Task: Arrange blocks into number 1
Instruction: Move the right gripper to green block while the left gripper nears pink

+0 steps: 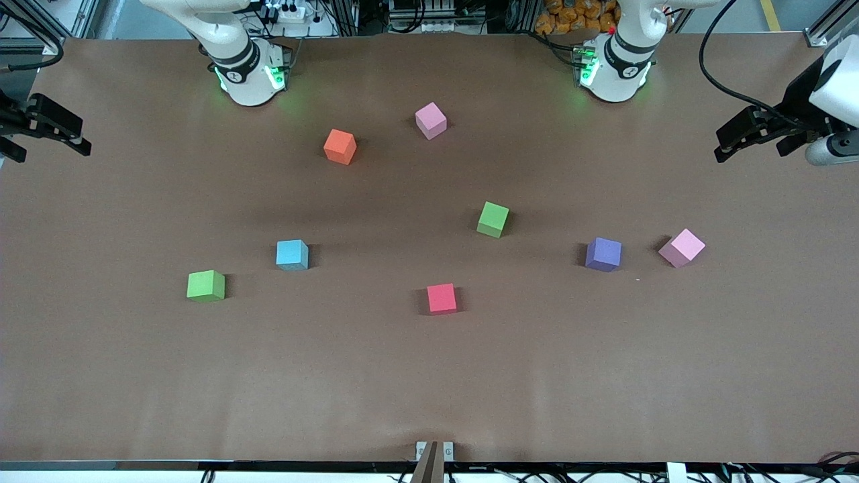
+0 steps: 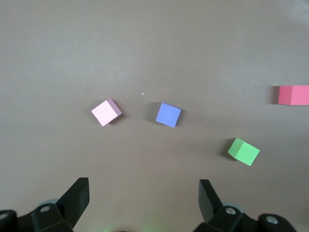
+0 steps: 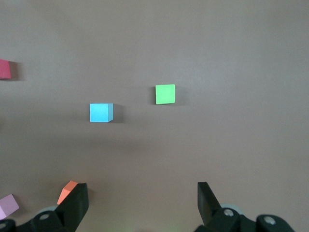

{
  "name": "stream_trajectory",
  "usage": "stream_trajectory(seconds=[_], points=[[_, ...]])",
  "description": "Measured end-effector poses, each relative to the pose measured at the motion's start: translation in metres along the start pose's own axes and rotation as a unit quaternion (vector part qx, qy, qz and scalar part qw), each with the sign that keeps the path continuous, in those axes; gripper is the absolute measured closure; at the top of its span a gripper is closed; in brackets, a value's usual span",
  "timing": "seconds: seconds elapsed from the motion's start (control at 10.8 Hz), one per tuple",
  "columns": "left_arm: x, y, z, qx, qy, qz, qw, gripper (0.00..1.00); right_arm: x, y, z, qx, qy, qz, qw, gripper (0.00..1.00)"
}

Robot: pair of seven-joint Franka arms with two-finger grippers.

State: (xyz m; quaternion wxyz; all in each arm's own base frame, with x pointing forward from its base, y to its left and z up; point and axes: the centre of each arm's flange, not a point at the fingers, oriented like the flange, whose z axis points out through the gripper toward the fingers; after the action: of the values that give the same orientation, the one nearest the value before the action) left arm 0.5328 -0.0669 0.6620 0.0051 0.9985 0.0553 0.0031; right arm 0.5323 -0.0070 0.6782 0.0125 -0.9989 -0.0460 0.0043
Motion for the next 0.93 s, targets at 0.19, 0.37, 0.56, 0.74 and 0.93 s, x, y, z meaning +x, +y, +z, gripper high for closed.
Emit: stream_trajectory(seconds=[0.19,0.37,0.56,0.74,0.93], points=[[0.000,0.000,0.000,0.000,0.000,0.000,1.000,0.00,-0.002,0.000,0.001,0.001,-0.007,0.000,1.000,0.00],[-0.003,0.014,0.003,0.003,-0.004,0.015,1.000,0.00,-0.002,0.000,0.002,0.001,-0.009,0.000,1.000,0.00],[-0.008,0.048,0.022,0.009,-0.024,0.045,0.999,0.00,-0.001,0.000,0.003,0.001,-0.011,0.000,1.000,0.00],[-0.018,0.109,0.063,0.006,-0.046,0.046,0.998,0.00,0.000,-0.001,0.006,0.002,-0.015,0.000,1.000,0.00],[-0.048,0.188,0.107,-0.016,-0.064,0.020,0.998,0.00,0.003,0.000,0.012,0.002,-0.020,0.000,1.000,0.00]])
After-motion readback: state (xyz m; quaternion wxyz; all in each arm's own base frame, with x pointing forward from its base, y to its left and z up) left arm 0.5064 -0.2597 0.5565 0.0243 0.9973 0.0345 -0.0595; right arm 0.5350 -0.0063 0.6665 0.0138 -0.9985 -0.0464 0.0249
